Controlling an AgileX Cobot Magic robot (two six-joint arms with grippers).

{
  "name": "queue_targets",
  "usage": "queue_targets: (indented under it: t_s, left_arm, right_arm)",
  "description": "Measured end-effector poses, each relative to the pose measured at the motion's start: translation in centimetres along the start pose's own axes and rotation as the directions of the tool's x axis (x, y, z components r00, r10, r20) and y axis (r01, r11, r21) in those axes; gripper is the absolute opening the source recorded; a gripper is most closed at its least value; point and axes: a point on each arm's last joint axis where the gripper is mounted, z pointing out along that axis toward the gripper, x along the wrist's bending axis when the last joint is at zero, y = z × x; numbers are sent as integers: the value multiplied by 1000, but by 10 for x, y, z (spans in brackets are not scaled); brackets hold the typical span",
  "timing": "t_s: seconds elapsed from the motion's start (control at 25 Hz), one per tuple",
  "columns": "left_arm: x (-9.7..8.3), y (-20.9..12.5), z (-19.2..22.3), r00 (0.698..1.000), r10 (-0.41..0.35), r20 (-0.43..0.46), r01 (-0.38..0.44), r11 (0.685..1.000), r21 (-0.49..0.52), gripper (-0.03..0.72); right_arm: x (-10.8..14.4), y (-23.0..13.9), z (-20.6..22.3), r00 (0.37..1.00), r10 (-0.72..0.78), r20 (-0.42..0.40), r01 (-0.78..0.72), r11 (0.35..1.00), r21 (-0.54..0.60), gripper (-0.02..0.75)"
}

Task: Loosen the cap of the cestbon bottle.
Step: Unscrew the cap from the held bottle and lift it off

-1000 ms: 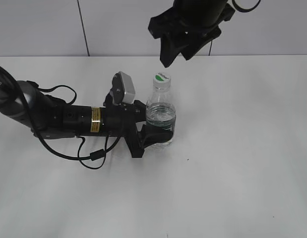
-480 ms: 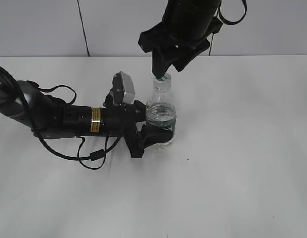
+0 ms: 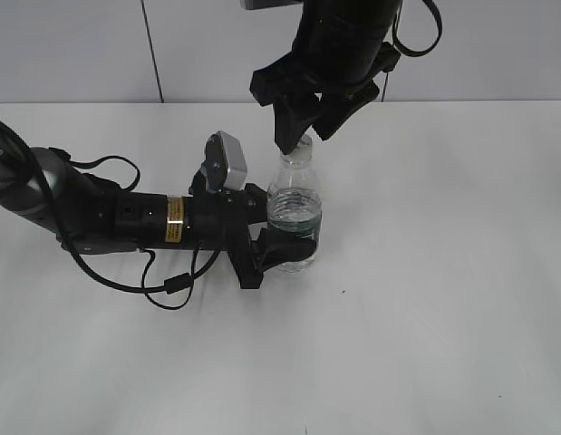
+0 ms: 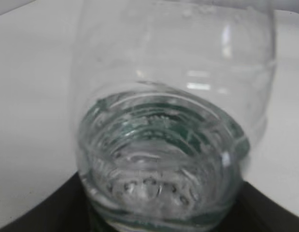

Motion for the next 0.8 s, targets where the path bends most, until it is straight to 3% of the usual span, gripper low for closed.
queue_targets:
  t_s: [0.4,0.6,0.8]
  left_arm:
    - [0,0,0,1000,0,0,0,1000,0,415]
    - [0,0,0,1000,0,0,0,1000,0,415]
    - [0,0,0,1000,0,0,0,1000,0,415]
  right_arm:
    - [-2,1,13,1000,6,-8,-6,1000,28,412]
    - [-1,1,13,1000,7,-13,-6,1000,27,309]
    - [-1,1,13,998,-52,-16,53,998,26,301]
